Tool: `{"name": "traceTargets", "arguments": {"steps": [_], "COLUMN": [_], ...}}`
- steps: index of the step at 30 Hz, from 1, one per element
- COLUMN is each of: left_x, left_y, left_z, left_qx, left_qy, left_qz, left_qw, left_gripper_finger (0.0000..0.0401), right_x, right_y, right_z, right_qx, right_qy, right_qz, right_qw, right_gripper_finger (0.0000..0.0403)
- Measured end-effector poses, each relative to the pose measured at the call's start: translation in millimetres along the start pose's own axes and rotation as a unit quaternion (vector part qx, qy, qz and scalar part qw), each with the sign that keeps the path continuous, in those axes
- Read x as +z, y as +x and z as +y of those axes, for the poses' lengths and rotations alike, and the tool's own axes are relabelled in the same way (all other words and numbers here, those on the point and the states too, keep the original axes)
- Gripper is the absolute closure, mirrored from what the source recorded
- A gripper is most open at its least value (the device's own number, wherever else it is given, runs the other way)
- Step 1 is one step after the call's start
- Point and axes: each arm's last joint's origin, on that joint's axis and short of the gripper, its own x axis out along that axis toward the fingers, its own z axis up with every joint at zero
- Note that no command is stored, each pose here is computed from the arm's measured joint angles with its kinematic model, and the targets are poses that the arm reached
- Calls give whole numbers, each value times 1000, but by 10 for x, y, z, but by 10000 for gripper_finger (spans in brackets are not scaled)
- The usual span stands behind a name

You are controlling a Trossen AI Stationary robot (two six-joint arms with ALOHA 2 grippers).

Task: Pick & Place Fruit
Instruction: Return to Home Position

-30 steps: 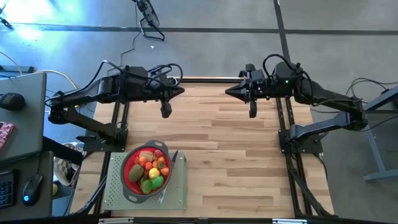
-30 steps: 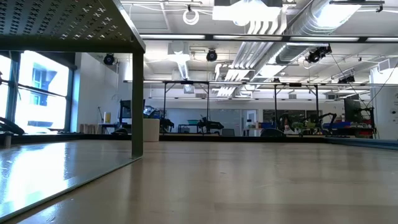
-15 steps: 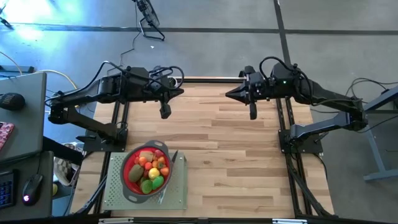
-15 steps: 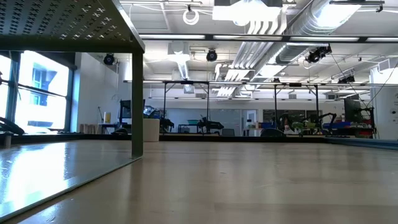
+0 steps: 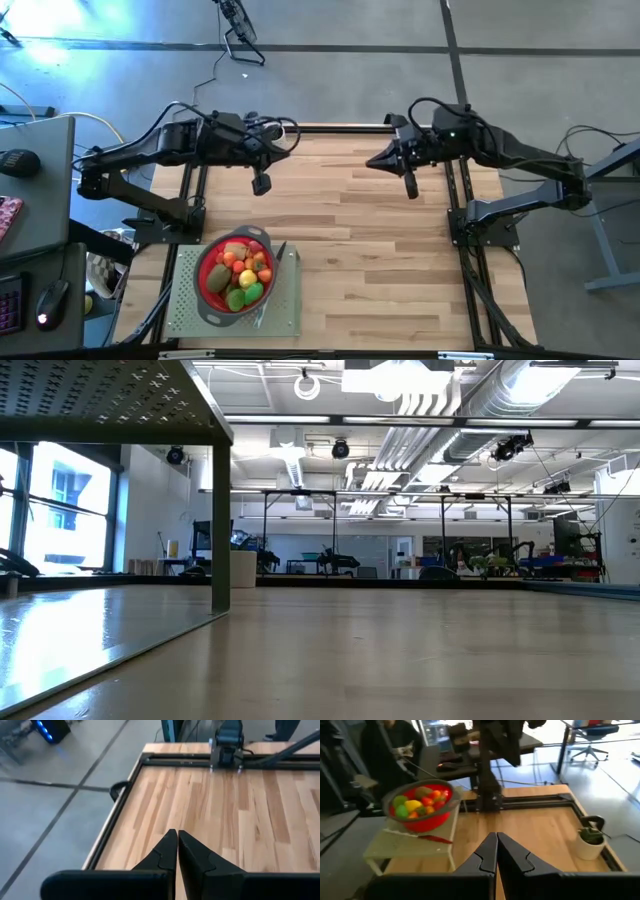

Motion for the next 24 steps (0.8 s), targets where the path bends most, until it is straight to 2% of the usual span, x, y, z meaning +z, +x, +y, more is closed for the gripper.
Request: {"name": "traceTargets", "arguments": {"steps": [6,13,16,21,24], "left_x": [-75,-541,-769,-1022,-1168], "left_y": [-8,-7,-83,-333,-435], "left_z": [-12,-40,-36,7,23], "left_qx": [-16,-15,-15,-14,-13], "left_qy": [-10,-37,-52,-65,-67], "left_qz": [-6,-67,-89,-145,-155], "left_qw": [1000,997,995,987,986], "left_gripper_finger": [391,391,391,391,391], "right_x": [6,24,41,45,49], "right_y": [-14,-80,-157,-311,-376], "right_z": [11,30,52,94,112], "right_qx": [12,12,11,7,7], "right_qy": [-1,-10,-23,-36,-37], "right_qz": [-2,-11,-20,-26,-30], "right_qw": [1000,1000,999,999,999], "right_gripper_finger": [400,400,400,400,400]}}
